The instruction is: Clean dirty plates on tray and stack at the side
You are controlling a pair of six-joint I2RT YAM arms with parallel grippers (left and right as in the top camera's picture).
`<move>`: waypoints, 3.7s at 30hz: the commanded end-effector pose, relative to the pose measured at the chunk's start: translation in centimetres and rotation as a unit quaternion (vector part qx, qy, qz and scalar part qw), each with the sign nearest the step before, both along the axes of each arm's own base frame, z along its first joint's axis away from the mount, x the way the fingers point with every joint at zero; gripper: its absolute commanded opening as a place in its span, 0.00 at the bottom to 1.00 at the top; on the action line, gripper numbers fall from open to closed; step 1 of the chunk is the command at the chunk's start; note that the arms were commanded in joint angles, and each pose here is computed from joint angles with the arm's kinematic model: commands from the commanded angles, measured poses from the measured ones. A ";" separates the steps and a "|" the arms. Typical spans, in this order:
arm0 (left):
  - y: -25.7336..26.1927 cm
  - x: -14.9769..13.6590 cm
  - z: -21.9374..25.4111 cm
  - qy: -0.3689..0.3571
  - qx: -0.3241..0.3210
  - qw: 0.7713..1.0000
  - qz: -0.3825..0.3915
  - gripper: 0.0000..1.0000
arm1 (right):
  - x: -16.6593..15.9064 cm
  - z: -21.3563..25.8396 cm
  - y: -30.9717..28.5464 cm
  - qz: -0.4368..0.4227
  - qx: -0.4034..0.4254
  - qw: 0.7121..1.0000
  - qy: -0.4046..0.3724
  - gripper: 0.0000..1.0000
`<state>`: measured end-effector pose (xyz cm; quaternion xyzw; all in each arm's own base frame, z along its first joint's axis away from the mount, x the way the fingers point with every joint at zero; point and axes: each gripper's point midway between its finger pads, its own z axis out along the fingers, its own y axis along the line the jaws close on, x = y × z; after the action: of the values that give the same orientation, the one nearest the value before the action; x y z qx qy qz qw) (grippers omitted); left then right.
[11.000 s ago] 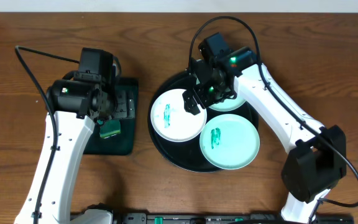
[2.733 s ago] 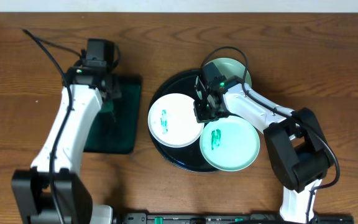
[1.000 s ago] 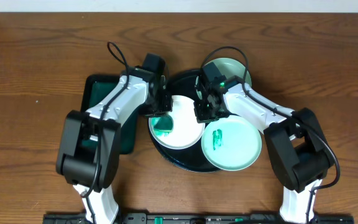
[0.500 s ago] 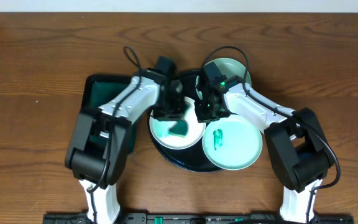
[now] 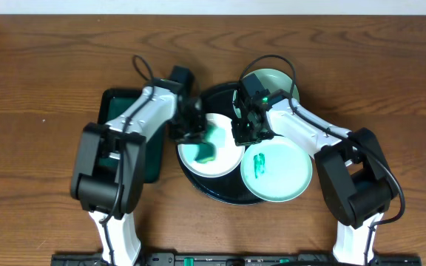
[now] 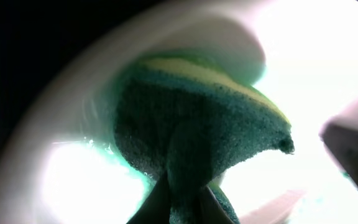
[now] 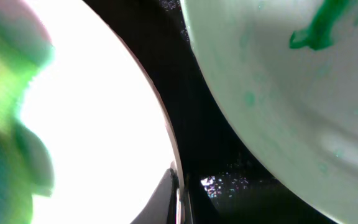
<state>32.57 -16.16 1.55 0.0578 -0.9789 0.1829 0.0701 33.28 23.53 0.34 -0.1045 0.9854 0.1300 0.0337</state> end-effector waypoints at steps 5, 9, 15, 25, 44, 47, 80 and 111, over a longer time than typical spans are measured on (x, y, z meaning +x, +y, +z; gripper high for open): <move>9.1 0.9 -2.1 -0.020 0.216 0.976 0.023 0.07 | -0.9 -1.0 -0.2 0.012 -0.006 1.000 0.016 0.02; 3.5 -0.2 -2.0 -0.019 0.137 0.990 -0.032 0.07 | -0.8 -1.0 -0.2 0.012 -0.005 1.000 0.014 0.02; -6.3 -2.1 -0.8 -0.036 -0.018 0.992 -0.116 0.07 | -1.0 -1.0 -0.3 0.013 -0.008 1.000 0.018 0.02; -6.9 -1.4 -1.1 -0.050 0.008 0.995 -0.081 0.07 | -1.3 -1.1 -0.5 0.015 -0.011 1.000 0.024 0.02; 11.5 1.0 -1.4 -0.040 0.328 0.942 0.060 0.07 | -1.1 -1.0 -0.3 0.015 -0.009 1.000 0.020 0.02; 10.6 0.8 -1.3 -0.041 0.317 0.947 0.034 0.07 | -1.1 -1.0 -0.4 0.015 -0.009 1.000 0.021 0.02; 16.0 0.2 11.5 -0.121 0.235 0.948 0.177 0.07 | 2.8 8.0 1.2 0.103 -0.006 0.984 -0.145 0.01; 17.1 0.1 7.5 -0.056 0.245 0.951 0.180 0.07 | 2.6 24.3 0.5 0.170 -0.408 0.757 -0.481 0.01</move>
<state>32.66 0.66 8.97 0.2348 -0.9702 -0.0487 -0.0348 36.18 24.89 20.63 -0.3236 0.8141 -0.2580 0.4075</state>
